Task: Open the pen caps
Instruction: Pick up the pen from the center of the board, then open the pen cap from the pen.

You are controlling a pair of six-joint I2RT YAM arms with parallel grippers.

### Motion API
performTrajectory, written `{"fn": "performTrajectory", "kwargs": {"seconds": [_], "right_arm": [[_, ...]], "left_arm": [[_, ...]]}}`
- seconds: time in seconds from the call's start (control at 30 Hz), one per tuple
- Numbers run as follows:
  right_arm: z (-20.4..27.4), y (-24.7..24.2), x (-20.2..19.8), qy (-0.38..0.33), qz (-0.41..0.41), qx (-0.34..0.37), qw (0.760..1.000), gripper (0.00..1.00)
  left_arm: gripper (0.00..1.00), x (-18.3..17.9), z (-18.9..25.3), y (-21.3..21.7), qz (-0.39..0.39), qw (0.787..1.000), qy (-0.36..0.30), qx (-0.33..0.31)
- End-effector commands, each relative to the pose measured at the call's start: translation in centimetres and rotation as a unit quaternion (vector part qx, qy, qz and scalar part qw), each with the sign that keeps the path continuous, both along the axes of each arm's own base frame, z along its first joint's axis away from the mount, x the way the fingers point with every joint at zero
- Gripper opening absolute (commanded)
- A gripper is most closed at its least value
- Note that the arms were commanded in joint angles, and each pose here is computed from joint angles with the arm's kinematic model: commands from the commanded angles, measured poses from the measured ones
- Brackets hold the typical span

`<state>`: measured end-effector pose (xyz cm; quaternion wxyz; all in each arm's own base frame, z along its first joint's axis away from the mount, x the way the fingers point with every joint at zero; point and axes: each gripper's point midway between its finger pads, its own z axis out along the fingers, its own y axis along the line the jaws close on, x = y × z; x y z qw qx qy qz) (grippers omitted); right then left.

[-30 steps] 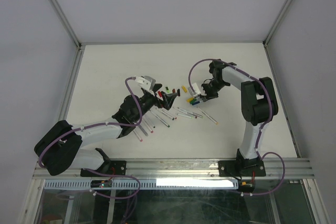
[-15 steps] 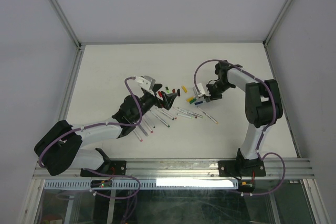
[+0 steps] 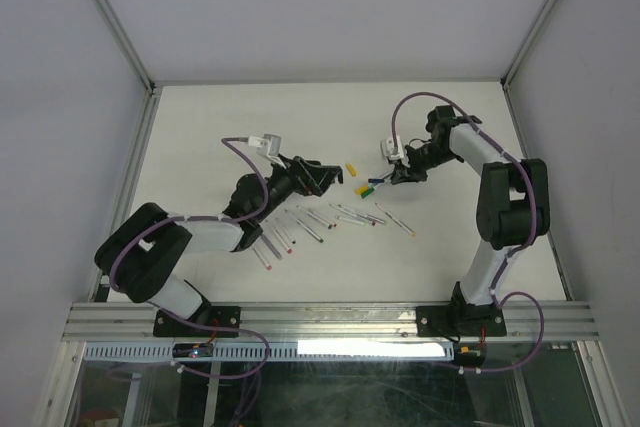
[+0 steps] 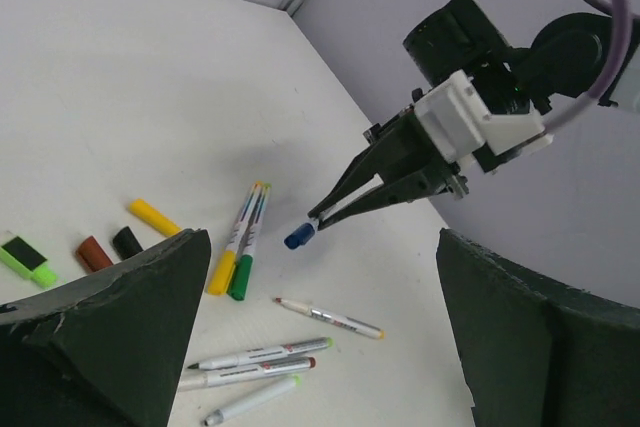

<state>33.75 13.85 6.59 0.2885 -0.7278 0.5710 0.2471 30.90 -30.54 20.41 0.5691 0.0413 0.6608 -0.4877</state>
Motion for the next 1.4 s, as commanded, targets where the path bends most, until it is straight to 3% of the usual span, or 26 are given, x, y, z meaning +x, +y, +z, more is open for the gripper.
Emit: {"fn": "performTrajectory", "kwargs": {"seconds": [0.0, 0.23, 0.57, 0.83, 1.07, 1.3, 1.37], "right_arm": [[7.1, 2.9, 0.4, 0.013, -0.039, 0.113, 0.993, 0.0], [11.6, 5.6, 0.0, 0.116, -0.111, 0.198, 0.967, 0.0], [12.6, 8.8, -0.9, 0.207, -0.18, 0.21, 0.938, 0.0], [12.1, 9.9, -1.7, 0.243, -0.171, 0.212, 0.931, 0.0], [11.8, 10.3, -1.9, 0.256, -0.171, 0.211, 0.927, 0.0], [11.7, 10.3, -1.8, 0.267, -0.189, 0.211, 0.921, 0.0], [11.8, 10.3, -1.8, 0.271, -0.201, 0.211, 0.917, 0.08]], "left_arm": [[0.98, -0.1, 4.6, -1.3, -0.04, 0.992, -0.005, -0.12], [0.91, 1.2, 4.1, -2.2, -0.044, 0.983, 0.02, -0.18], [0.82, 3.0, 3.5, -4.8, -0.072, 0.977, 0.044, -0.197], [0.68, 3.1, 3.3, -5.7, -0.083, 0.975, 0.044, -0.2], [0.46, 3.4, 2.9, -6.1, -0.09, 0.975, 0.048, -0.198], [0.08, 3.3, 2.9, -6.3, -0.094, 0.976, 0.047, -0.192], [0.01, 3.1, 3.0, -6.3, -0.097, 0.976, 0.044, -0.191]]}}
